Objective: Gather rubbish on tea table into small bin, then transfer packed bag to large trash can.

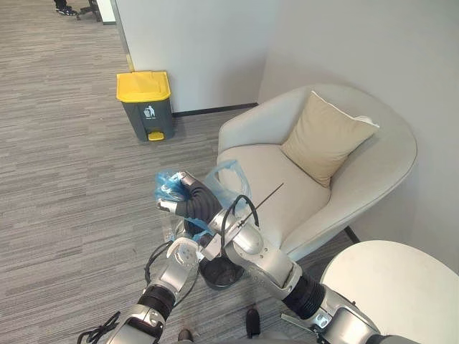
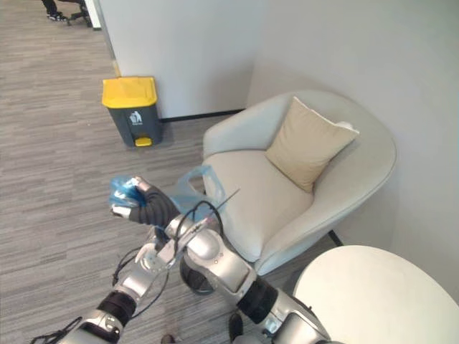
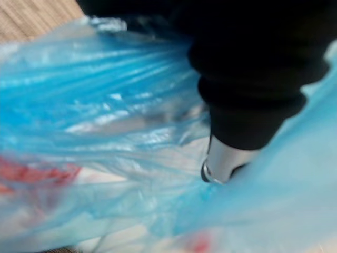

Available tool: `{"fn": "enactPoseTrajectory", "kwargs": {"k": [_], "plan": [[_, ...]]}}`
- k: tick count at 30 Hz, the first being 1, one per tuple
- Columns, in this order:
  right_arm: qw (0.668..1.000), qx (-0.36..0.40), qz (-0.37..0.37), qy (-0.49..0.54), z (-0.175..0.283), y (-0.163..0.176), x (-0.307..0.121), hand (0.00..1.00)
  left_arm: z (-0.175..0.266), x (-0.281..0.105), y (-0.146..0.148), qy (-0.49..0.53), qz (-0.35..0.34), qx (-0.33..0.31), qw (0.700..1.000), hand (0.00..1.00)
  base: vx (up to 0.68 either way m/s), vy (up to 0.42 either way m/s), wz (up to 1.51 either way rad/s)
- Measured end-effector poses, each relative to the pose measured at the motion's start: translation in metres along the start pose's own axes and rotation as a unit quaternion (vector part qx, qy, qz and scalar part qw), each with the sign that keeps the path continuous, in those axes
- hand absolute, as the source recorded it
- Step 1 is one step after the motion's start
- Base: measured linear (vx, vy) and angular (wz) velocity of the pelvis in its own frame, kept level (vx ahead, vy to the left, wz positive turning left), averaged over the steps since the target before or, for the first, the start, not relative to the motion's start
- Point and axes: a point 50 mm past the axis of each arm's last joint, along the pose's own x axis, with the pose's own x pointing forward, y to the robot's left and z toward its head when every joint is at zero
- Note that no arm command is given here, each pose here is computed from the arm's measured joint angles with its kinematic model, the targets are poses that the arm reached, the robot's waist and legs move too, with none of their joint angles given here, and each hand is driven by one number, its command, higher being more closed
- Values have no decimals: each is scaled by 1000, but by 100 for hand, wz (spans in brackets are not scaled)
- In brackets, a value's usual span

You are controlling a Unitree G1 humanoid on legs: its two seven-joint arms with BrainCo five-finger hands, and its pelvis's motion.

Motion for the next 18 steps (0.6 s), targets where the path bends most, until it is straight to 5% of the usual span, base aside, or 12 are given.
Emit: {"fn": "enactPoseTrajectory", "kwargs": {"k": [10,11,18], "plan": [[996,-56,-43,55,-27,-12,-24,100,-1,-3,1,15,11,-54,998,100,0,0,0],[994,-69,-50,65,-30,-15,-29,0,-2,-5,2,15,12,-62,998,100,0,0,0],[975,-168,-79,125,-46,-35,-57,0,-8,-12,2,28,16,-99,995,100,0,0,1]]}}
